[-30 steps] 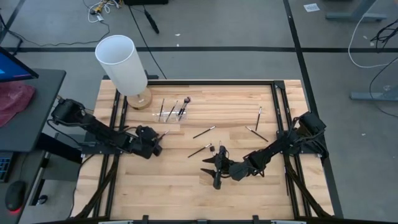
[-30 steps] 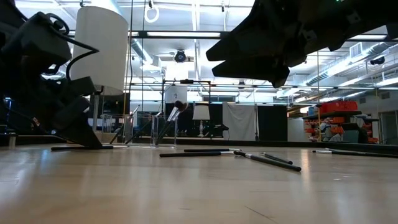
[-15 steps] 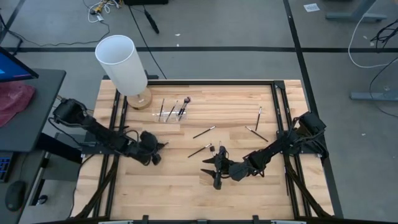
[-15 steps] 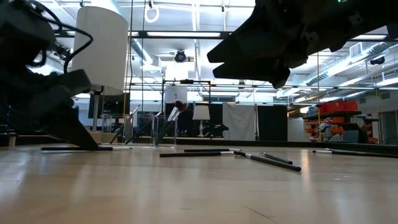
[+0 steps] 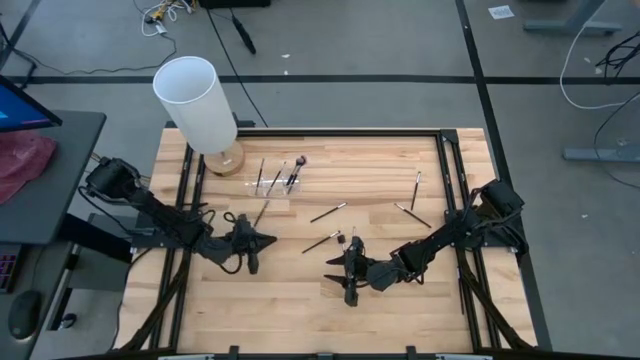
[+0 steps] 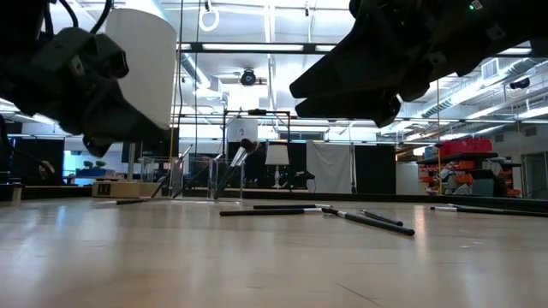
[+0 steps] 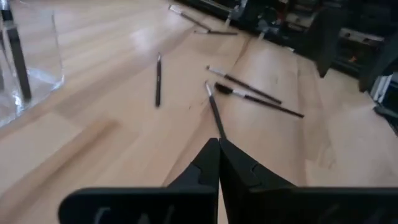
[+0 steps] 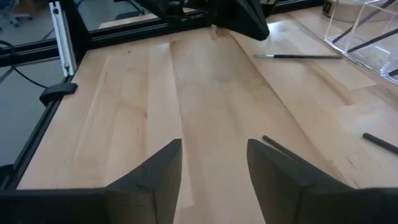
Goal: Put items in baskets/containers
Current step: Put the liner brush into the transparent organizer
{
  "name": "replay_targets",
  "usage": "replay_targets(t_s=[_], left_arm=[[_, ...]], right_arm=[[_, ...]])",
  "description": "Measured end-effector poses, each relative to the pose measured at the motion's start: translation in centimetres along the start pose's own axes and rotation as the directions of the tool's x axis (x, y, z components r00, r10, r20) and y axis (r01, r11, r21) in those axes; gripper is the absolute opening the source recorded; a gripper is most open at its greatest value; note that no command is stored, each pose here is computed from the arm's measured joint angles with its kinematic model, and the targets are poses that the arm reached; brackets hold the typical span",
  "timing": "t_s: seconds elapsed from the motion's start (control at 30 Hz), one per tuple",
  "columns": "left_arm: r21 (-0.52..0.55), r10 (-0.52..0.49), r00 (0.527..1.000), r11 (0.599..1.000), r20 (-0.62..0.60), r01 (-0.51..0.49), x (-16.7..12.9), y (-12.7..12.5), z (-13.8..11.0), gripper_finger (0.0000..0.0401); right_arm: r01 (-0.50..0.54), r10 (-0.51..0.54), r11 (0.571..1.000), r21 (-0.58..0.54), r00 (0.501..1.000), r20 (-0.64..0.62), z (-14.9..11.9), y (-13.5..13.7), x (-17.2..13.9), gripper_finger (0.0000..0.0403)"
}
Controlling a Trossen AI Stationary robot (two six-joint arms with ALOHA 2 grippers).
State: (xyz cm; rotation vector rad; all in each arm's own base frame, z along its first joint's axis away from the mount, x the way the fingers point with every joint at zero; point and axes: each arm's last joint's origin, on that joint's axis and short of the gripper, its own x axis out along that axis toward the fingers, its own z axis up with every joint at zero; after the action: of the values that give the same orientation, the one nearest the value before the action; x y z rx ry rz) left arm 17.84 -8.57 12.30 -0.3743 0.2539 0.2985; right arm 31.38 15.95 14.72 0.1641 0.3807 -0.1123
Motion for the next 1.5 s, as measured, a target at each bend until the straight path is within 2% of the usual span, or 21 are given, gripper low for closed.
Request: replay_targets(t_s=[0.2,0.47,0.57,0.77,0.93,1.13,1.5], left_arm=[[0.027,0.023,1.0,0.999,0.004,-0.023,0.0,0.1,-0.1,0.0007],[0.02,0.153,0.986,0.988,0.069,-0.155,0.0,0.7,0.0,0.002],[0.027,0.187,0.982,0.982,0.04,-0.188,0.3,1.4,-0.2,0.0055],[0.056,0.312,0.949,0.949,-0.037,-0.309,0.5,3.1,-1.1,0.0151],[0.07,0.359,0.933,0.932,-0.029,-0.357,0.5,3.6,-1.1,0.0189],[0.074,0.411,0.91,0.911,-0.065,-0.406,0.2,4.3,-1.6,0.0187],[0.106,0.443,0.88,0.897,-0.171,-0.43,0.5,5.1,-3.5,0.0144]], right_arm=[[0.004,-0.004,1.0,0.003,1.0,0.002,0.1,-0.1,0.1,0.0185],[0.004,-0.004,1.0,0.01,1.0,0.003,0.1,-0.1,0.1,0.0185],[0.004,-0.004,1.0,0.01,1.0,0.003,0.1,-0.1,0.1,0.0185],[0.004,-0.004,1.0,0.01,1.0,0.003,0.1,-0.1,0.1,0.0185],[0.004,-0.004,1.0,0.011,1.0,0.003,0.1,-0.1,0.1,0.0185],[0.004,-0.004,1.0,0.011,1.0,0.003,0.1,-0.1,0.1,0.0185],[0.008,-0.008,1.0,0.009,1.0,0.005,0.1,-0.1,0.1,0.0185]])
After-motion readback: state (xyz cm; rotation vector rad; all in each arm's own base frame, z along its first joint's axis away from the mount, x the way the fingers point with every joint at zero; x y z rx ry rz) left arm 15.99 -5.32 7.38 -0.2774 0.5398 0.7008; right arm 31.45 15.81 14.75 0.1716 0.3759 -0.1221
